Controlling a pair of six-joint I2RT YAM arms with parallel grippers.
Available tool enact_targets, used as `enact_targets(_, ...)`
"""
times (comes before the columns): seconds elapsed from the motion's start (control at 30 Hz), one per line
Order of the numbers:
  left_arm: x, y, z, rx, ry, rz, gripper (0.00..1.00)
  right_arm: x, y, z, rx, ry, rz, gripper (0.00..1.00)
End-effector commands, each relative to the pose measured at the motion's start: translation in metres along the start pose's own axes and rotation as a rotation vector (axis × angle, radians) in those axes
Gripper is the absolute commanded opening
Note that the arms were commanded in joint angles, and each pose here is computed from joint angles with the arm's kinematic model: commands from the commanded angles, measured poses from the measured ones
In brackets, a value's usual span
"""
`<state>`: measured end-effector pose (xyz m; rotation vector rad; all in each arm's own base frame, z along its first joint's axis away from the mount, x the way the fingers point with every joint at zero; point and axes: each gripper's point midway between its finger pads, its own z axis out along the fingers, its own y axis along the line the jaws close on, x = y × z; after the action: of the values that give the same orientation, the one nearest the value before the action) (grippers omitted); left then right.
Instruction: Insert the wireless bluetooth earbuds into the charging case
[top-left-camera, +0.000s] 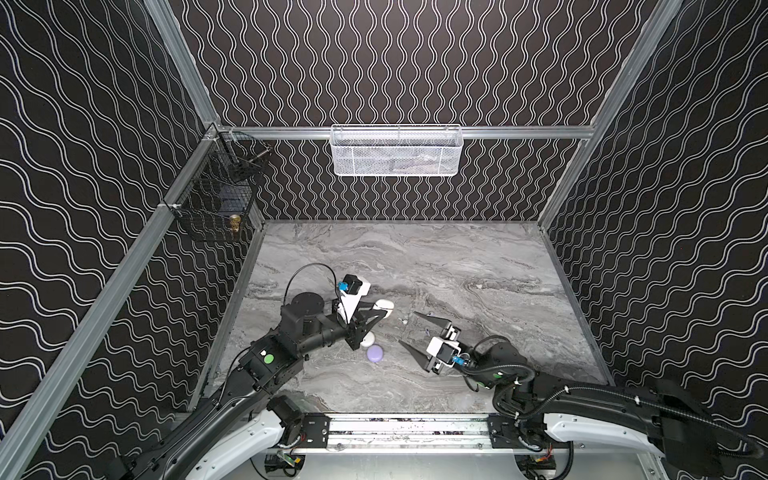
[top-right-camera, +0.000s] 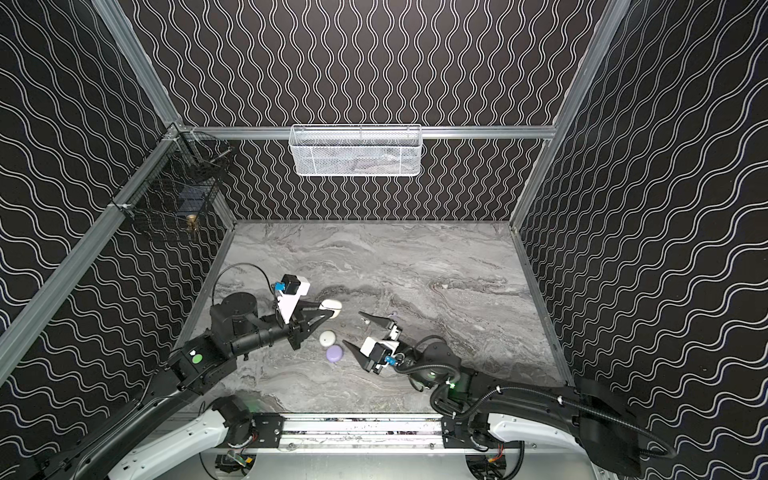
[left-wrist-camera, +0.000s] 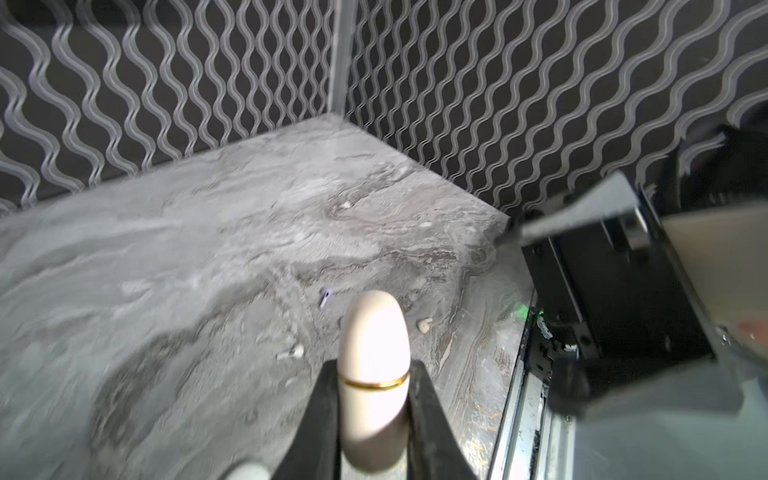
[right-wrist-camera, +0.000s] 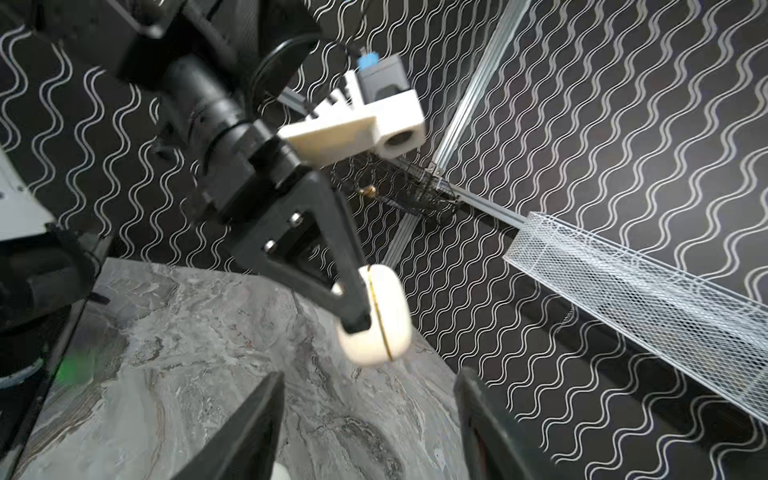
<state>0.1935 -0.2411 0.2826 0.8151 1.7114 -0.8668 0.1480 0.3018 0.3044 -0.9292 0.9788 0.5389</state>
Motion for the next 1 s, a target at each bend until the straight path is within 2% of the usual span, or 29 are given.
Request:
enact_targets(0.0, -0.027, -0.013, 0.007, 0.082, -0.152, 0.189, 0.0, -0.005, -0.004, -0.004, 0.01, -0.006, 0.066, 0.61)
enact_targets(0.1, -0.009, -0.01, 0.018, 0.097, -0.171, 0.238, 0.0, -0.005, -0.005, -0.008, 0.007, 0.002, 0.08, 0.58)
enact_targets(0.2, -0.001, -0.036, 0.01, 0.252, -0.338, 0.285, 0.0, -0.001, -0.004, -0.011, -0.005, 0.023, 0.091, 0.54)
enact_targets(0.27, 0.006, -0.05, 0.003, 0.329, -0.385, 0.347, 0.0, 0.001, -0.001, -0.011, -0.024, 0.039, 0.093, 0.54)
enact_targets(0.37, 0.014, -0.042, 0.007, 0.278, -0.361, 0.353, 0.0, 0.004, 0.001, -0.011, -0.042, 0.064, 0.103, 0.53)
enact_targets(0.47, 0.012, -0.049, 0.004, 0.314, -0.362, 0.376, 0.0, 0.005, 0.008, -0.012, -0.079, 0.062, 0.095, 0.54)
enact_targets(0.7, 0.017, -0.046, 0.005, 0.301, -0.346, 0.382, 0.0, 0.01, 0.012, -0.006, -0.096, 0.084, 0.08, 0.53)
enact_targets(0.97, 0.016, -0.052, 0.006, 0.347, -0.343, 0.37, 0.0, 0.011, -0.001, 0.006, -0.023, 0.106, 0.094, 0.47)
